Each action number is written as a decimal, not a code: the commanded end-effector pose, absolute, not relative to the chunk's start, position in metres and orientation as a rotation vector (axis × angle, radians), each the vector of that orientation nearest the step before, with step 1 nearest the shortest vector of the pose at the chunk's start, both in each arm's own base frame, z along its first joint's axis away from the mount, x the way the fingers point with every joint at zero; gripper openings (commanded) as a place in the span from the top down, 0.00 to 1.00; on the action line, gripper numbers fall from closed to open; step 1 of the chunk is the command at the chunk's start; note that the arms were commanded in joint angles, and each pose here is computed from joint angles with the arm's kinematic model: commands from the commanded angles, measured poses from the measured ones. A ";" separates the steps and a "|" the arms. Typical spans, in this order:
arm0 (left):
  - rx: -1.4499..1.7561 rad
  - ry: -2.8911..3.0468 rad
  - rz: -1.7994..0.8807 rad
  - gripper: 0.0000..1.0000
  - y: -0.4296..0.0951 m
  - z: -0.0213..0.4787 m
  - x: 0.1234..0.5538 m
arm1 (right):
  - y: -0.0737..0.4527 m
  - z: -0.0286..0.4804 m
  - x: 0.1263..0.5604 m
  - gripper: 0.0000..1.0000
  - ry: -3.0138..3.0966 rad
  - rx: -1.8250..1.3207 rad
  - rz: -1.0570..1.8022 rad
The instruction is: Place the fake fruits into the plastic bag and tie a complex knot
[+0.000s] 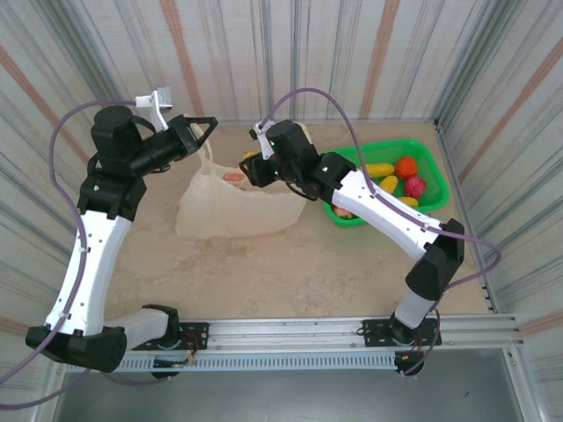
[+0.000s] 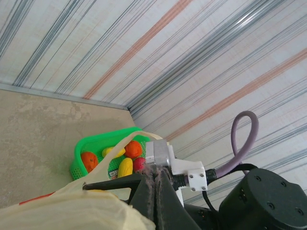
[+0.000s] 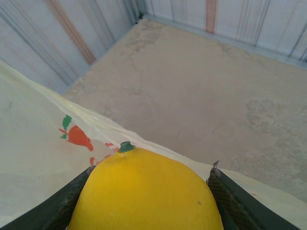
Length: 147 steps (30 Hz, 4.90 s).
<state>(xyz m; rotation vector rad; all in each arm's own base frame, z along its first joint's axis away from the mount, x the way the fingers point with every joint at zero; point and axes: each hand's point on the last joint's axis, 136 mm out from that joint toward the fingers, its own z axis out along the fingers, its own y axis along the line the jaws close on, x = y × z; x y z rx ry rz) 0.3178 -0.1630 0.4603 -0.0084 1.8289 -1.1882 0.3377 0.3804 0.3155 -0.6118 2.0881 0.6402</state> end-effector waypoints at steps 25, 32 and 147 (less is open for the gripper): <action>0.141 1.855 -0.967 0.99 -0.156 0.442 0.296 | 0.353 0.267 0.340 0.22 2.271 -0.549 0.568; 0.152 1.873 -1.014 1.00 -0.164 0.433 0.303 | 0.363 0.336 0.312 0.30 2.102 -0.634 0.834; 0.343 1.833 -0.874 0.99 -0.185 0.422 0.281 | 0.363 0.233 0.292 0.31 2.329 -0.862 0.406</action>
